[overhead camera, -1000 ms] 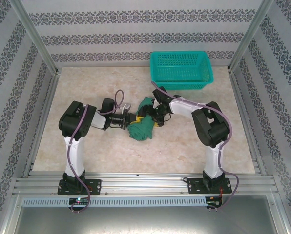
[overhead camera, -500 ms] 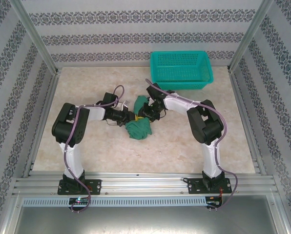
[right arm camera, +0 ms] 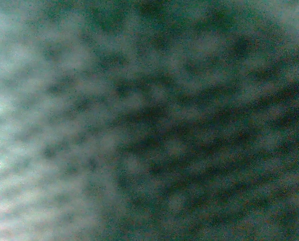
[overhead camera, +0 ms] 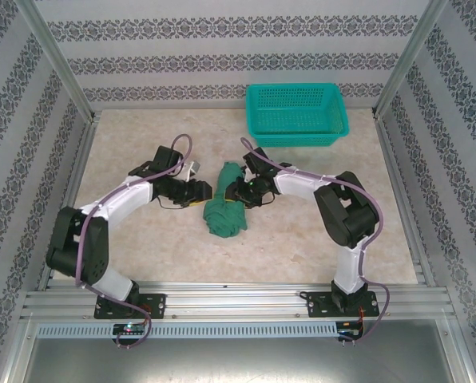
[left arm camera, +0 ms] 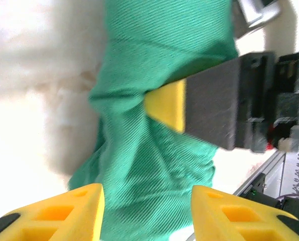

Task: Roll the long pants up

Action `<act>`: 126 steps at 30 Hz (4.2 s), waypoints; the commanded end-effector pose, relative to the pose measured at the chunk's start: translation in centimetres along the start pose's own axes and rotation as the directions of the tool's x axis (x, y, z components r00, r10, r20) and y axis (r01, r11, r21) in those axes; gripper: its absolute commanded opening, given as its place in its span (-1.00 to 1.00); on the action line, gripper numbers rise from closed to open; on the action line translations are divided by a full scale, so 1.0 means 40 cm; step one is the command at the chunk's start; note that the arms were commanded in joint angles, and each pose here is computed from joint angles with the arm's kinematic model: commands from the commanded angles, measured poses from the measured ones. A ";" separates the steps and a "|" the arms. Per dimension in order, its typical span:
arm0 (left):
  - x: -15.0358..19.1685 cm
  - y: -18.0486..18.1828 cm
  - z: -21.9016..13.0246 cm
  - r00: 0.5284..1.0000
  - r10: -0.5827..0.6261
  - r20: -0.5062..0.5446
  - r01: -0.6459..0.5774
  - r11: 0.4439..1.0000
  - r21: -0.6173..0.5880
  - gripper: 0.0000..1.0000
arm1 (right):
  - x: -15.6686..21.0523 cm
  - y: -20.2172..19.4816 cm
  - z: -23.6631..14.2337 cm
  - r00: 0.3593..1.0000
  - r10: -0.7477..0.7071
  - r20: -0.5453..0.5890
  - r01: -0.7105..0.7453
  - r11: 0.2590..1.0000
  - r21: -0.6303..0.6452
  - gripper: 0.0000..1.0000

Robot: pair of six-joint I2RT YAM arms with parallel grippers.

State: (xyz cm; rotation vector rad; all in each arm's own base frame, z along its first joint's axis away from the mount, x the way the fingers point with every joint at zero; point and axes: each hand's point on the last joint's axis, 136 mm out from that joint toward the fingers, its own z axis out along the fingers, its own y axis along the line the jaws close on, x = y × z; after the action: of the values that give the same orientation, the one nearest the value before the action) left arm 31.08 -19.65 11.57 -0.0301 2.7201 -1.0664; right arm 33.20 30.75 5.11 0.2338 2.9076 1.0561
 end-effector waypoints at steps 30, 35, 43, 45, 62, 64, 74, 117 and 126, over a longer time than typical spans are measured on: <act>-0.072 0.095 0.094 0.996 -0.084 -0.018 0.081 0.992 -0.096 -0.74 | -0.993 -0.001 -0.657 0.522 0.656 0.545 -0.059 0.665 -0.745 -1.00; -0.080 0.105 0.086 0.997 -0.079 -0.007 0.077 0.988 -0.134 -0.78 | -1.051 -0.080 -0.590 0.445 0.722 0.530 -0.110 0.632 -0.767 -1.00; -0.082 0.117 0.101 0.994 -0.108 -0.012 0.105 0.985 -0.140 -0.56 | -1.066 -0.111 -0.560 0.441 0.741 0.506 -0.174 0.624 -0.762 0.21; -0.085 0.121 0.102 0.994 -0.110 -0.023 0.105 0.982 -0.156 -0.42 | -1.053 -0.113 -0.556 0.443 0.748 0.494 -0.211 0.623 -0.753 0.95; -0.114 0.094 0.078 0.996 -0.082 0.018 0.084 0.986 -0.147 -0.21 | -0.619 -0.047 -0.653 0.456 0.716 0.529 -0.347 0.690 -0.635 0.95; -0.122 0.083 0.069 0.997 -0.064 0.031 0.067 0.988 -0.140 -0.21 | -0.528 -0.030 -0.673 0.486 0.685 0.543 -0.328 0.719 -0.613 0.95; -0.275 0.097 -0.225 0.862 0.268 0.429 0.000 0.848 -0.530 -0.19 | -0.265 -0.040 -0.636 0.735 -0.303 0.607 0.111 0.936 0.334 0.95; -0.236 0.438 -0.258 0.516 0.640 0.569 0.015 0.658 -0.753 1.00 | -0.265 -0.445 -0.560 0.311 -0.649 0.694 0.221 0.760 0.611 0.92; -0.238 0.446 -0.252 0.529 0.630 0.569 0.011 0.665 -0.746 1.00 | -0.268 -0.472 -0.571 0.297 -0.627 0.720 0.158 0.776 0.611 0.95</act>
State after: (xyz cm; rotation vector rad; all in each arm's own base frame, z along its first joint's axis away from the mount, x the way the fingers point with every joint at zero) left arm 39.11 0.83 8.20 -0.0592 1.9345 0.1763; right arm 37.75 0.84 7.21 -0.0427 1.9840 0.0453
